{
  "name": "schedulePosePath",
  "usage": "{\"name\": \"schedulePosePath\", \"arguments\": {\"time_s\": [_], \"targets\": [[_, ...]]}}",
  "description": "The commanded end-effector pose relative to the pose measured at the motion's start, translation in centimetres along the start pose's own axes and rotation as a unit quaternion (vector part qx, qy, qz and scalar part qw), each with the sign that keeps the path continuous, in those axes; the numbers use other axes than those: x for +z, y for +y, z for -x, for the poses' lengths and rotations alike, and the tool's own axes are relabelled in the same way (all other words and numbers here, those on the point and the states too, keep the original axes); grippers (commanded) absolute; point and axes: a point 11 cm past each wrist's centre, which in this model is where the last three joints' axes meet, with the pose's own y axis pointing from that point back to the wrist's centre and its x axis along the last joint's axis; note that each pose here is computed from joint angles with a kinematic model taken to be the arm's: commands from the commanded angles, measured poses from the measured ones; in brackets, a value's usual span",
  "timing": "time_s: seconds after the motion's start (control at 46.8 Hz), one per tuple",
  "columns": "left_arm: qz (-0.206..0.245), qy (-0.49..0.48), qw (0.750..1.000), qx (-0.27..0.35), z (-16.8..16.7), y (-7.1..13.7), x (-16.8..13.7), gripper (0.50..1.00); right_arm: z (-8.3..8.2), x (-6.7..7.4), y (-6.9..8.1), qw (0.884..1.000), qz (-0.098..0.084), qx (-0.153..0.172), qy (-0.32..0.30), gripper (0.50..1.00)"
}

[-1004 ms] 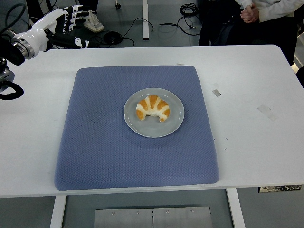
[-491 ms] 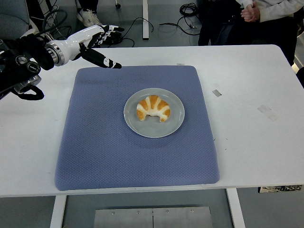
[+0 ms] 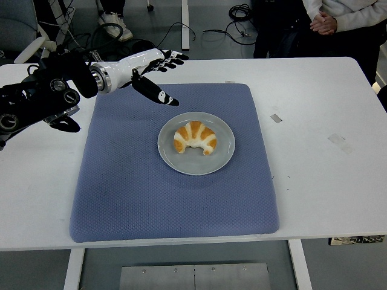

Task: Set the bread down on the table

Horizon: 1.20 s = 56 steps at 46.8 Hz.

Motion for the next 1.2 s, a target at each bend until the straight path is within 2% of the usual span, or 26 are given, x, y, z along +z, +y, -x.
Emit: {"name": "schedulePosePath", "arguments": {"time_s": [0.0, 0.321, 0.556, 0.855, 1.175], "targets": [[-0.002, -0.002, 1.000, -0.006, 0.6, -0.1, -0.1, 0.936, 0.0, 0.0, 0.0, 1.000, 0.000, 0.000, 0.000, 1.000], [-0.005, -0.048, 0.999, -0.022, 2.5, -0.6, 1.2, 0.933, 0.0, 0.0, 0.0, 1.000, 0.000, 0.000, 0.000, 1.000], [-0.022, -0.063, 0.998, -0.007, 3.6, -0.7, -0.2, 0.933, 0.0, 0.0, 0.0, 1.000, 0.000, 0.000, 0.001, 1.000], [0.002, -0.058, 0.998, -0.017, 5.4, -0.5, 1.3, 0.933, 0.0, 0.1, 0.0, 1.000, 0.001, 0.000, 0.001, 1.000], [-0.029, -0.074, 0.997, -0.017, 7.2, -0.5, -0.6, 0.931, 0.0, 0.0, 0.0, 1.000, 0.000, 0.000, 0.000, 1.000]]}}
